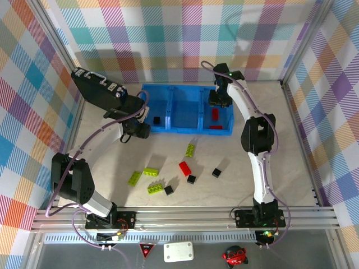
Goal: Sort the legos into containers by color
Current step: Place the lego in the container.
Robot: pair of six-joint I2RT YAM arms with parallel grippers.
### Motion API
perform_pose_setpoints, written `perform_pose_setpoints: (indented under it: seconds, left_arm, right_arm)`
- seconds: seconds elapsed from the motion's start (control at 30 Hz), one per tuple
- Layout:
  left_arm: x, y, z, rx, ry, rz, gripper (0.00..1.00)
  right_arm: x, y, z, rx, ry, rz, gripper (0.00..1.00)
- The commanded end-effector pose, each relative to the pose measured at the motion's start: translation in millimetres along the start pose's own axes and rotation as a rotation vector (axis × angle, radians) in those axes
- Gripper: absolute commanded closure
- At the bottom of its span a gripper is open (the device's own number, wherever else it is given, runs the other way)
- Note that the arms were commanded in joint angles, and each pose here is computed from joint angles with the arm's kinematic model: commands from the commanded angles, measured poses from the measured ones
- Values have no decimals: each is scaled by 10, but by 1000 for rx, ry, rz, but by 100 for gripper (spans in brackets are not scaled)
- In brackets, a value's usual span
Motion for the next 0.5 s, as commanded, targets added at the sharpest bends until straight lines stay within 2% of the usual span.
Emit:
perform_pose_setpoints:
  seconds: [0.0, 0.47]
  left_arm:
    - [-4, 43, -92, -27, 23, -11, 52]
    - [-182, 124, -254, -24, 20, -31, 52]
  right_arm:
    - [-4, -133, -195, 30, 21, 15, 52]
    - [50, -639, -696, 39, 64, 20, 52]
Point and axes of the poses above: each hand's point on the last joint's axis, 136 mm out from that joint toward the fingers, its own z axis out along the fingers, its own x axis along the line the jaws close on, y = z × x, the point moved 2 cm from there along -z, back along the fingers, and after that the axes turned 9 degrees about z, right-handed, at the moved point
